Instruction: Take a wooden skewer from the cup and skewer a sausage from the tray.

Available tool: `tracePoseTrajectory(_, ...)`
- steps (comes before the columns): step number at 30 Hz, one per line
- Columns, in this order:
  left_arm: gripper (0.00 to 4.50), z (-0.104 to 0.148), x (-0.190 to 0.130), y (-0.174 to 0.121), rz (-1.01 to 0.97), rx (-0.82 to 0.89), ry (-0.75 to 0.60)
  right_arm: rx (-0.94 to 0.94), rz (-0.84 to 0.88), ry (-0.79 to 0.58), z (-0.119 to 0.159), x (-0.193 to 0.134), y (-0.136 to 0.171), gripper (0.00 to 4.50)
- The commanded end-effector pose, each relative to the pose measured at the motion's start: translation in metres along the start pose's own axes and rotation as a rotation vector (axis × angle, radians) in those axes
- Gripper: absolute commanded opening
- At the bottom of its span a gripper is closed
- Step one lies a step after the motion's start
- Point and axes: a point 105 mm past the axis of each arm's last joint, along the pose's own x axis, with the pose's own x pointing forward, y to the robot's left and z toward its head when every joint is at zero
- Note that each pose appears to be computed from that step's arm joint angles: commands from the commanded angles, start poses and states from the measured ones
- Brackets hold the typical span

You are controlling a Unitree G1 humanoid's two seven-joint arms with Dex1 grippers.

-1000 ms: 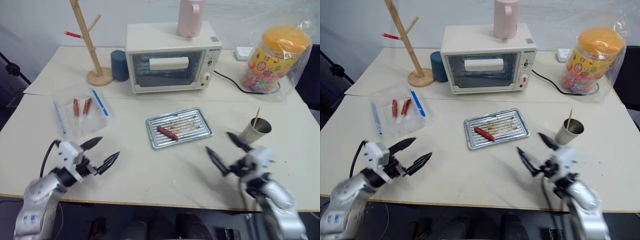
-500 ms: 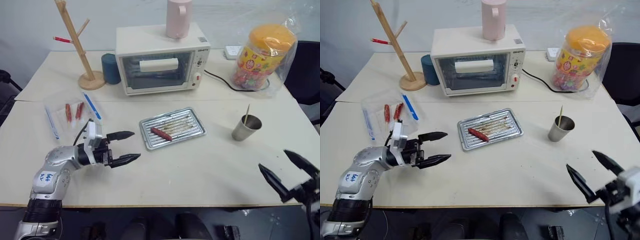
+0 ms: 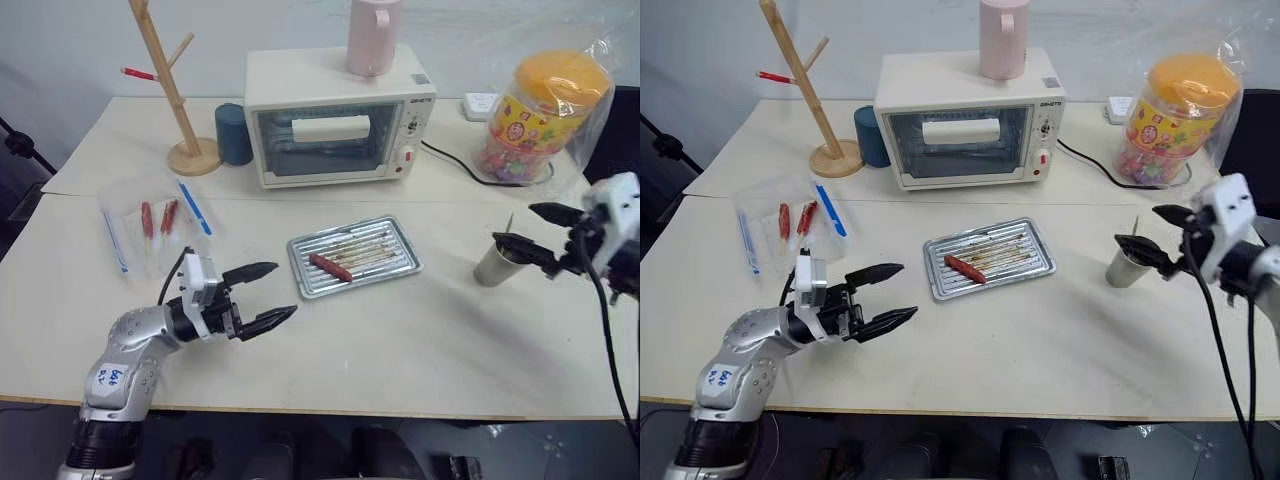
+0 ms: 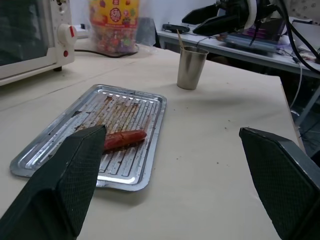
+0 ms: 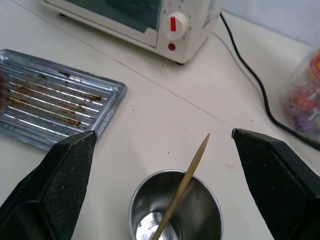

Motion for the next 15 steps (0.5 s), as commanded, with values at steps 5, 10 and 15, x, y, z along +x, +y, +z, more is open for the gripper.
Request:
tracePoseTrajectory(5, 4.5, 0.0079, -0.0013, -0.0037, 0.05, 0.063, -0.023, -0.049, -0.006, 0.086, 0.0031, 0.0134, -0.0127, 3.68)
tracePoseTrajectory(10, 4.5, 0.006, -0.0026, -0.0027, 0.073, 0.074, -0.028, -0.012, 0.016, 0.098, 0.0021, 0.0148, -0.0109, 2.31)
tracePoseTrajectory(15, 4.5, 0.0032, -0.0017, -0.0038, 0.073, 0.075, -0.031, -0.008, 0.016, 0.09, 0.0115, 0.0072, -0.0137, 1.11)
